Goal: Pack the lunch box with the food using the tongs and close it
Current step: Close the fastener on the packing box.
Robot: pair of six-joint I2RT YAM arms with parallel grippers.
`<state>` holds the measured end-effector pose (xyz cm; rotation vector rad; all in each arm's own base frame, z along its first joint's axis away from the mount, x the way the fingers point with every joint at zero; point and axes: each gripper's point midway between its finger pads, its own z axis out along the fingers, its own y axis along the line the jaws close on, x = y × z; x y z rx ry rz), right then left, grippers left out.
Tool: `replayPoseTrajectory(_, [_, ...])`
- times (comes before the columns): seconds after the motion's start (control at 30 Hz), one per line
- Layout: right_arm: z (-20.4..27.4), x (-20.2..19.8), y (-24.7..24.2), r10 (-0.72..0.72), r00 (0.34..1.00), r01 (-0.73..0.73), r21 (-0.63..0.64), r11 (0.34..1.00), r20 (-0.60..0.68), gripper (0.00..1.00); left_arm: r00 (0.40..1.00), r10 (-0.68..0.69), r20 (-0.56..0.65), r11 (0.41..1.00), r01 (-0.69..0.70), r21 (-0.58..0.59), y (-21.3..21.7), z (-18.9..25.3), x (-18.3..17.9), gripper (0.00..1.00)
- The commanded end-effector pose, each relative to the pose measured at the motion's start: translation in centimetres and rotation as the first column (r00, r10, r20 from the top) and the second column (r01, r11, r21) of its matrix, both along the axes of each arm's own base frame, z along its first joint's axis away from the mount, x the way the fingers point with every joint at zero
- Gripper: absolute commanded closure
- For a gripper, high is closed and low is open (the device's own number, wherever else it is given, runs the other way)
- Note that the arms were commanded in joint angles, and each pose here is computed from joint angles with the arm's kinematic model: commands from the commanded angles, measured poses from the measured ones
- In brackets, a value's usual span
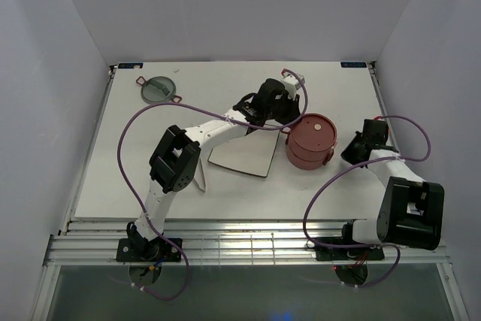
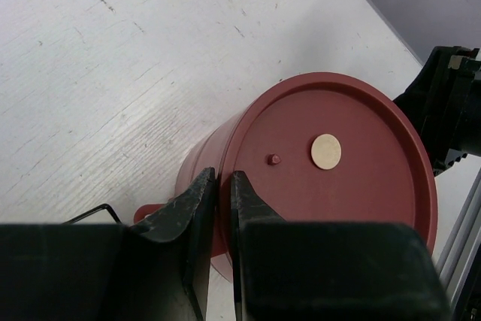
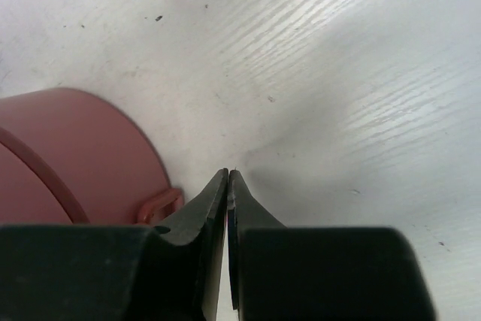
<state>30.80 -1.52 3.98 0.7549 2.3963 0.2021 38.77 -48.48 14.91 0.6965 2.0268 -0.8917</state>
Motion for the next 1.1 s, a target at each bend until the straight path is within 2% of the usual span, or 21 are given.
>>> replayPoseTrajectory(0.0, [0.0,-0.7,-1.5,-0.007,0.999,0.002,-0.098,0.995,-0.048,0.92,0.979,-0.058,-0.196,0.991,0.081,0.11,0.1,-6.7,-4.3,1.0])
replayPoseTrajectory(0.1, [0.0,-0.5,-0.5,0.025,0.997,-0.033,-0.101,0.994,-0.078,0.92,0.979,-0.062,-0.195,0.991,0.084,0.107,0.0,-6.6,-4.3,1.0])
replayPoseTrajectory(0.2, [0.5,1.0,3.6,0.128,0.991,-0.127,0.019,0.992,-0.039,0.92,0.979,-0.062,-0.193,0.991,0.084,0.105,0.0,-6.7,-4.3,1.0])
replayPoseTrajectory(0.27, [2.2,2.5,7.4,0.223,0.973,-0.228,0.151,0.962,0.051,0.92,0.977,-0.074,-0.2,0.991,0.096,0.098,-0.1,-6.8,-4.5,1.0])
replayPoseTrajectory(0.3, [3.5,4.2,8.5,0.208,0.967,-0.235,0.205,0.95,0.146,0.92,0.976,-0.077,-0.205,0.991,0.098,0.094,-0.2,-6.9,-4.5,1.0])
replayPoseTrajectory(0.43, [4.8,5.3,9.0,0.174,0.957,-0.234,0.261,0.936,0.233,0.92,0.971,-0.094,-0.219,0.991,0.112,0.068,-0.5,-6.8,-4.8,1.0])
replayPoseTrajectory(0.47, [3.9,4.6,8.7,0.153,0.959,-0.221,0.29,0.931,0.238,0.92,0.968,-0.106,-0.226,0.991,0.123,0.059,-0.7,-6.8,-5.1,1.0])
replayPoseTrajectory(0.5, [4.8,5.1,8.7,0.138,0.946,-0.229,0.304,0.925,0.293,0.92,0.968,-0.113,-0.224,0.991,0.127,0.05,-0.9,-6.6,-5.1,1.0])
replayPoseTrajectory(0.63, [4.6,4.6,9.4,0.12,0.936,-0.255,0.401,0.88,0.331,0.92,0.962,-0.122,-0.245,0.99,0.137,0.043,-1.2,-7.3,-5.5,1.0])
replayPoseTrajectory(0.77, [4.6,4.6,9.9,0.101,0.933,-0.258,0.447,0.856,0.345,0.92,0.958,-0.129,-0.256,0.989,0.144,0.04,-1.5,-7.8,-5.7,1.0])
replayPoseTrajectory(0.93, [2.9,4.1,6.5,0.054,0.966,-0.142,0.342,0.929,0.254,0.92,0.969,-0.091,-0.229,0.992,0.108,0.062,-1.1,-7.3,-4.9,1.0])
replayPoseTrajectory(1.07, [1.4,1.9,1.6,-0.004,0.993,-0.012,0.13,0.991,0.122,0.92,0.971,-0.081,-0.223,0.992,0.099,0.074,-1.1,-7.2,-4.7,1.0])
